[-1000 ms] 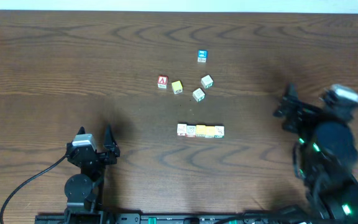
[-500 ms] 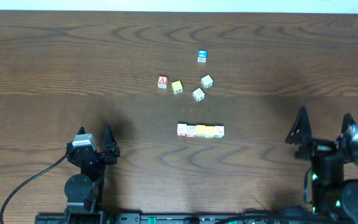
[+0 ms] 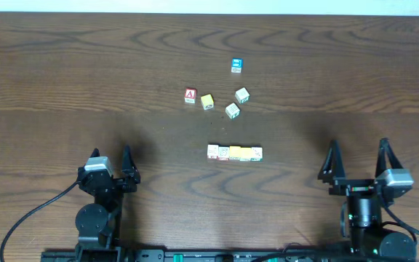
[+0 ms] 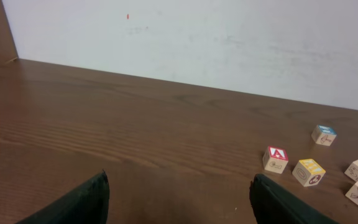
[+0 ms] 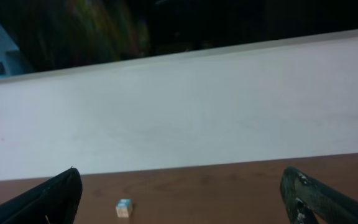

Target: Lift 5 blocks

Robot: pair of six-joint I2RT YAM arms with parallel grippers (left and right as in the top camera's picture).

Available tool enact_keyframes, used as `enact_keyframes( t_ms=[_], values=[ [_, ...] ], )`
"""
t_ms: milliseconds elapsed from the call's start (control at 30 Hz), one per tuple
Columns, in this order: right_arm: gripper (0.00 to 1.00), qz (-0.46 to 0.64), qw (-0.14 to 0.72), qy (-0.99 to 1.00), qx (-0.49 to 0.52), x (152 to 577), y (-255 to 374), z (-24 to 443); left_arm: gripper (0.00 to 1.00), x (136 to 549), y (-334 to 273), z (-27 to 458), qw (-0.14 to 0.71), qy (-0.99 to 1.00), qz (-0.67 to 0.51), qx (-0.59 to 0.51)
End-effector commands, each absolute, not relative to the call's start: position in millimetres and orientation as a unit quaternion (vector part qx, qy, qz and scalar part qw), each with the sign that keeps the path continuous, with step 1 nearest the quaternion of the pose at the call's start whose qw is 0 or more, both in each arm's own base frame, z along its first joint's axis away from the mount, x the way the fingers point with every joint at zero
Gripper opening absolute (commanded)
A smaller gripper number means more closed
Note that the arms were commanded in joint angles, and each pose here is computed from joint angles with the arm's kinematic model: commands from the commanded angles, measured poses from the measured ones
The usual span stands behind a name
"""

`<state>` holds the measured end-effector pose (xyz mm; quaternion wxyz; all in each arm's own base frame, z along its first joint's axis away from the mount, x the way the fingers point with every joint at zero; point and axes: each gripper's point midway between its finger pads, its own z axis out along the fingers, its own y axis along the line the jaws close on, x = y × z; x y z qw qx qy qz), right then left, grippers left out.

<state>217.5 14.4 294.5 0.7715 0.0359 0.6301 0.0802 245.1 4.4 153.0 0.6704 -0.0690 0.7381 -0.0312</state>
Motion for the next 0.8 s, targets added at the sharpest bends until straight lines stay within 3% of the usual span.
enact_keyframes(
  t_ms=[0, 767],
  values=[
    [0.99, 0.073, 0.771, 0.631, 0.028, 219, 14, 283, 0.73, 243, 10, 137, 0.650, 0.755, -0.021, -0.081],
    [0.99, 0.041, 0.686, 0.726, 0.007, 245, 17, 163, 0.73, 243, 10, 137, 0.650, 0.755, -0.021, -0.081]
  ],
)
